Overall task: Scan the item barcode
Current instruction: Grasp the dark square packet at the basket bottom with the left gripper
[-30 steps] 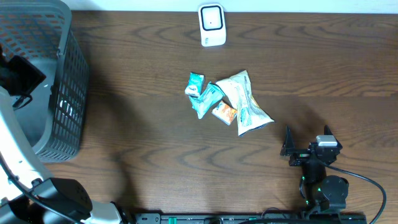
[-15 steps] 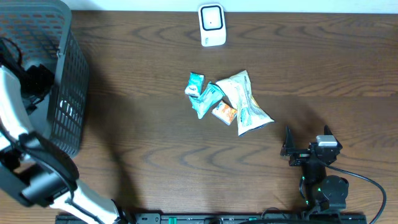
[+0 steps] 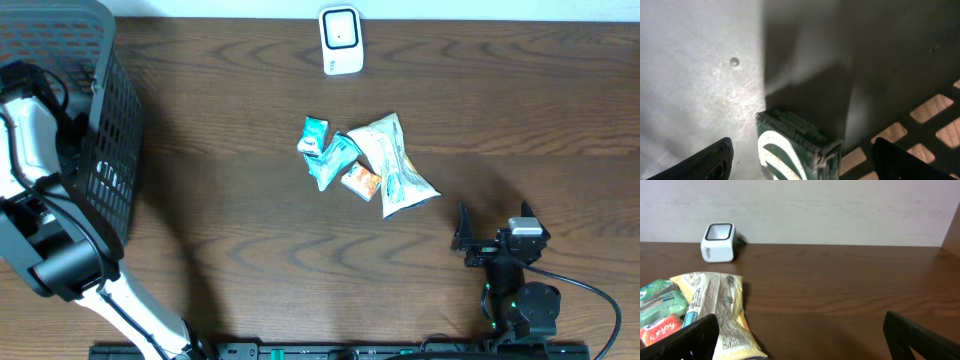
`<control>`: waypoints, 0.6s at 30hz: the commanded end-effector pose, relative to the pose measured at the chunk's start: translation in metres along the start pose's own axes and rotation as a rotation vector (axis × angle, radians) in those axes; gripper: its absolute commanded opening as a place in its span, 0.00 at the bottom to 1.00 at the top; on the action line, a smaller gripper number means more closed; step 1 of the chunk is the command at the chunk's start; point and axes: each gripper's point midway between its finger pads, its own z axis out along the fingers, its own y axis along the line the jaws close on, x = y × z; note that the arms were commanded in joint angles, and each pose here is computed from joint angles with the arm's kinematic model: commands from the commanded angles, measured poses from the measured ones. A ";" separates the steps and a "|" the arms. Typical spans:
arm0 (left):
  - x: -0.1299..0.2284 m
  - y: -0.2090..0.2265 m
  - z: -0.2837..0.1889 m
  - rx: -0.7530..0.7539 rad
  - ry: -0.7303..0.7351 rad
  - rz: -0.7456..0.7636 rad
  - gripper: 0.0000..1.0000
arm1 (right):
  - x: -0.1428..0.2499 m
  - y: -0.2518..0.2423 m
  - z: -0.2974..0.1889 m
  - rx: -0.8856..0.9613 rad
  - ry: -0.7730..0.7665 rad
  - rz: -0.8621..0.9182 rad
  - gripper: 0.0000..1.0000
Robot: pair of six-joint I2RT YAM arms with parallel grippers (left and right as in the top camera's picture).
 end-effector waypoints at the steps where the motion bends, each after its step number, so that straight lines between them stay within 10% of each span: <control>1: 0.010 -0.007 0.013 0.002 0.040 0.039 0.88 | 0.000 0.000 0.000 -0.002 -0.001 -0.011 0.99; 18: 0.016 0.017 0.037 -0.121 0.020 0.054 0.81 | 0.000 0.000 0.000 -0.002 -0.001 -0.011 0.99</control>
